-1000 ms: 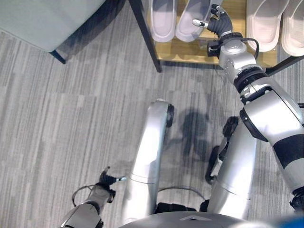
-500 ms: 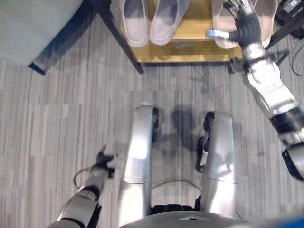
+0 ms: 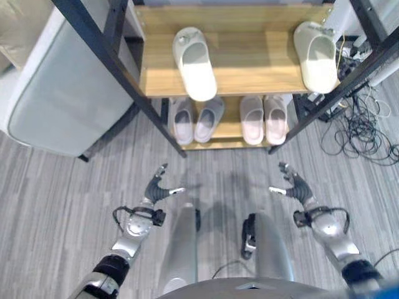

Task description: Arrange the slippers neatly on the shoe rack.

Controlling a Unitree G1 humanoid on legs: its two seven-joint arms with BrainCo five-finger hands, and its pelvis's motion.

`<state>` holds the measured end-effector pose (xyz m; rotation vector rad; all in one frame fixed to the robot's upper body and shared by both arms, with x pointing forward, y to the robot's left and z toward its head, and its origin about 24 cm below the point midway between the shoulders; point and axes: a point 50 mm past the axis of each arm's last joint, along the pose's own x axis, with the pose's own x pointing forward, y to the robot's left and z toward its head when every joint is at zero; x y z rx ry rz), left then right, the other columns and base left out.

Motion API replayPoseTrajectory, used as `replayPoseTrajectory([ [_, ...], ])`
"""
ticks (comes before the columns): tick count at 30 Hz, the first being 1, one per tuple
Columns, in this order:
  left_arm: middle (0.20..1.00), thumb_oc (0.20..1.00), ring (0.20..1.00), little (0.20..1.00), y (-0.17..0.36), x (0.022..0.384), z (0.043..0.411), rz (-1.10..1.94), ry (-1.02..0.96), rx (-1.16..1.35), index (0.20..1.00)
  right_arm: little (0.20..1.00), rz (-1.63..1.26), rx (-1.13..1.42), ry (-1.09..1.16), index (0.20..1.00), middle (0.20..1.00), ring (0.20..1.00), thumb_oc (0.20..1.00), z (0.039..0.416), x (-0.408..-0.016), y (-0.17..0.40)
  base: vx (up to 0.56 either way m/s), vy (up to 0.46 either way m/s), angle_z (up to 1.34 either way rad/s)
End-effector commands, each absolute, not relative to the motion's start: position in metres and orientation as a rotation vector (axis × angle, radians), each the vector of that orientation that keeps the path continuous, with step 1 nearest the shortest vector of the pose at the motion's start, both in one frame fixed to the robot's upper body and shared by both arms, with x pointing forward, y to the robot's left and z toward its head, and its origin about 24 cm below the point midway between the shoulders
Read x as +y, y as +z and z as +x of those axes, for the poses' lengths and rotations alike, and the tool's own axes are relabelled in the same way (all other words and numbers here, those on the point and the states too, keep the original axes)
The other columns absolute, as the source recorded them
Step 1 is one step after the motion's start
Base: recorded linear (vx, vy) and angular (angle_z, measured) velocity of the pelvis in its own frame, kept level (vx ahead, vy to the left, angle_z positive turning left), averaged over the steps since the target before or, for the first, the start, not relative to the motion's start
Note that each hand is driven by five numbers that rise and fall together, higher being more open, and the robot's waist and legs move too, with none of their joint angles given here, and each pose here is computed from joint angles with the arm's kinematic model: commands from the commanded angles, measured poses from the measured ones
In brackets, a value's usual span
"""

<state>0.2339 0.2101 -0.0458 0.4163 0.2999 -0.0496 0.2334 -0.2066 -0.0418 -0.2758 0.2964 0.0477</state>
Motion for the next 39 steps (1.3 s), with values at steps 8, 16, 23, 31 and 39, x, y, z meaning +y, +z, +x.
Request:
replayPoseTrajectory([
  [8,1.0,1.0,1.0,1.0,-0.083,0.16,0.18,0.438,-0.443,0.362,1.0,1.0,-0.394,0.688,-0.101,1.0,1.0,1.0,1.0,0.175,-0.241,-0.111,0.19,-0.06,-0.04],
  [16,1.0,1.0,1.0,1.0,-0.026,0.112,0.189,0.29,-0.781,0.118,1.0,1.0,-0.416,0.811,-0.076,1.0,1.0,1.0,1.0,0.151,-0.235,-0.129,0.1,-0.09,-0.1],
  [23,1.0,1.0,1.0,1.0,0.015,0.072,0.203,0.224,-0.932,-0.066,1.0,1.0,-0.399,0.86,-0.049,1.0,1.0,1.0,1.0,0.141,-0.227,-0.136,0.06,-0.078,-0.21],
  [31,1.0,1.0,1.0,1.0,0.05,0.057,0.254,0.471,-0.733,-0.333,1.0,1.0,-0.406,0.818,-0.048,1.0,1.0,1.0,1.0,0.139,-0.228,-0.131,0.04,-0.056,-0.1],
  [39,1.0,1.0,1.0,1.0,0.124,0.094,0.33,0.845,-0.325,-0.602,1.0,1.0,-0.448,0.784,-0.138,1.0,1.0,1.0,1.0,0.14,-0.259,-0.119,-0.04,0.009,-0.13],
])
